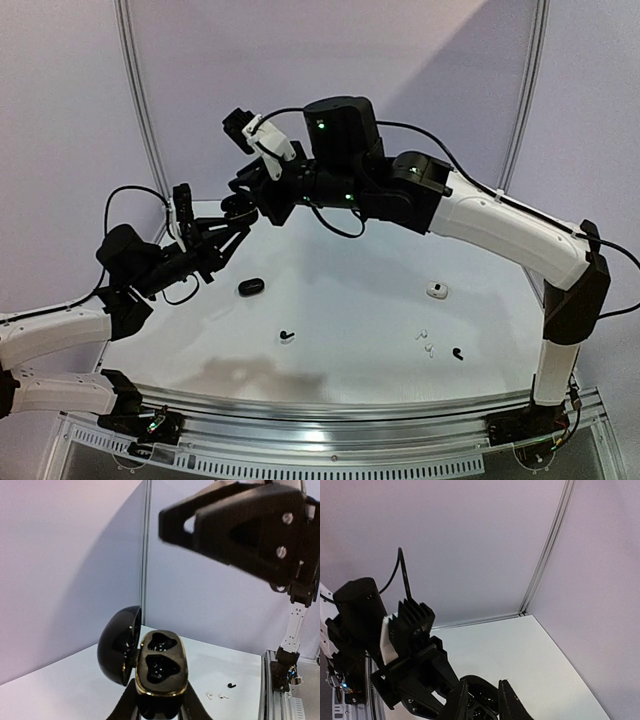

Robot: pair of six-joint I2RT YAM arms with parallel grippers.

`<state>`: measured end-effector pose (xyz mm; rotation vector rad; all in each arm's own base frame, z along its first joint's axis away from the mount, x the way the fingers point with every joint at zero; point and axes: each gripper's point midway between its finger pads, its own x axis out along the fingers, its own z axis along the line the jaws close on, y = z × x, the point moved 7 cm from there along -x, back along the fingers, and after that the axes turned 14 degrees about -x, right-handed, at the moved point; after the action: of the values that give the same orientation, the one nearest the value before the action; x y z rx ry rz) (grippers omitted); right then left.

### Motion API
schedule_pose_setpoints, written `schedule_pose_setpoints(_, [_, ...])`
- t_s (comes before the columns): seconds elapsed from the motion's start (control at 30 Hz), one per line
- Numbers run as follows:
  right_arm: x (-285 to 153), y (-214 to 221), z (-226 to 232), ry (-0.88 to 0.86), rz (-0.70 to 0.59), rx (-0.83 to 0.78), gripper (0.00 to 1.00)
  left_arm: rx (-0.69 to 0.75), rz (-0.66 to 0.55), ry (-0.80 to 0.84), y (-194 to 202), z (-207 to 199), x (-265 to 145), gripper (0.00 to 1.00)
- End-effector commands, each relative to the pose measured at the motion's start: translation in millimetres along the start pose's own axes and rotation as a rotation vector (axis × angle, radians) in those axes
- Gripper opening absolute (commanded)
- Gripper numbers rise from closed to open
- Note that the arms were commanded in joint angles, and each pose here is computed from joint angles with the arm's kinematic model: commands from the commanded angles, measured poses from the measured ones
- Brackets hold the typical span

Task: Insert the wireless bluetooth earbuds into the charging case

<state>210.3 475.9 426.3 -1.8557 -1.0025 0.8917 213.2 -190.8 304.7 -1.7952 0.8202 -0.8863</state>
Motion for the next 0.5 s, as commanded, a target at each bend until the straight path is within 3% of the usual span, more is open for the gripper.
schedule_pose_setpoints(0.0, [-41,-52,-20,0.007,-0.191,0.066,0.21,-0.045,0.002,-0.019,-3,2,-2,0.00])
schedule_pose_setpoints(0.23, [-50,-49,-43,0.106,-0.161,0.162,0.25,-0.098,0.004,-0.063,-3,9,-5,0.00])
schedule_pose_setpoints(0.37, [-48,5,-82,0.233,0.015,0.393,0.29,-0.091,-0.018,-0.149,-10,24,-13,0.00])
schedule_pose_setpoints(0.47, [-31,53,-75,0.226,0.184,0.489,0.35,-0.074,-0.025,-0.213,-13,35,-20,0.00])
